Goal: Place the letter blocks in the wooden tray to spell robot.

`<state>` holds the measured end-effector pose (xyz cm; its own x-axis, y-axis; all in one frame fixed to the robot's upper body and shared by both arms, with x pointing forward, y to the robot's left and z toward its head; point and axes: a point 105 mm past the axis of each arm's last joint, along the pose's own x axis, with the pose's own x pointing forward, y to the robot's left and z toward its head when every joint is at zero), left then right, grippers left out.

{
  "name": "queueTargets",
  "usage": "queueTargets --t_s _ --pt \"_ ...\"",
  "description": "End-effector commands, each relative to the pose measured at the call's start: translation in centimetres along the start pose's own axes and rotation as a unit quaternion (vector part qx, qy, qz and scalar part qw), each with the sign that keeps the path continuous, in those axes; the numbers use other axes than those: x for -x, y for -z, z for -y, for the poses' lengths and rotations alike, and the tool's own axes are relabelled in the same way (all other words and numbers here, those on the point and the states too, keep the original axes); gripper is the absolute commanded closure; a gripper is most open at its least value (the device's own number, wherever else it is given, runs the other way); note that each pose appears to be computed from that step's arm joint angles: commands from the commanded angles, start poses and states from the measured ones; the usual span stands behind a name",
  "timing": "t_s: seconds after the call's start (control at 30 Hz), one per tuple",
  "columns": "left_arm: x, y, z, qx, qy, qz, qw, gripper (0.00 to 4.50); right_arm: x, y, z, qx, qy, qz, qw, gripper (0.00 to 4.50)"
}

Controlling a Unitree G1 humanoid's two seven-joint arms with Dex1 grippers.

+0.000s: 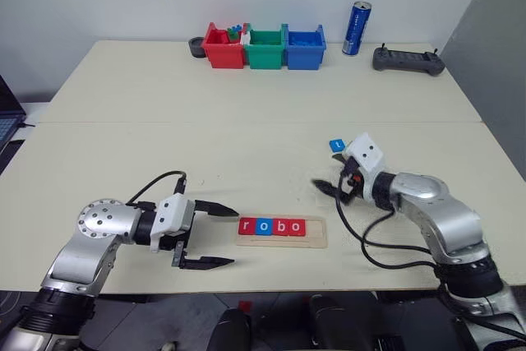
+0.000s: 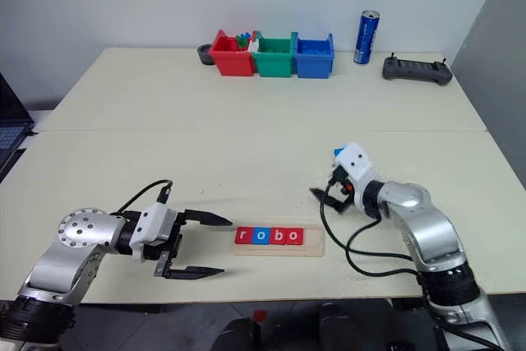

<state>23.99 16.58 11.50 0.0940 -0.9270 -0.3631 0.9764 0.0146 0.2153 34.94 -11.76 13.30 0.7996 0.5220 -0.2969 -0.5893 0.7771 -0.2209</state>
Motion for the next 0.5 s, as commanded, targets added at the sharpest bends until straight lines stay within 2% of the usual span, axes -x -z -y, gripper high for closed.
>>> queueTargets --t_s 0.03,0.3,0.5 --pt "0.2 -1.3 -0.4 -0.017 -0.008 0.008 1.000 0.00 -0.4 -0.9 2.7 -0.011 0.098 0.025 0.995 0.03" --pt "0.1 -1.4 -0.7 -0.018 -0.009 0.006 1.000 0.00 -3.4 0.6 4.3 -0.069 0.153 0.017 0.986 0.03" --pt "0.5 -0.6 -0.5 -0.013 -0.011 0.003 1.000 0.00 -5.1 1.8 4.5 -0.098 0.157 0.005 0.983 0.03"
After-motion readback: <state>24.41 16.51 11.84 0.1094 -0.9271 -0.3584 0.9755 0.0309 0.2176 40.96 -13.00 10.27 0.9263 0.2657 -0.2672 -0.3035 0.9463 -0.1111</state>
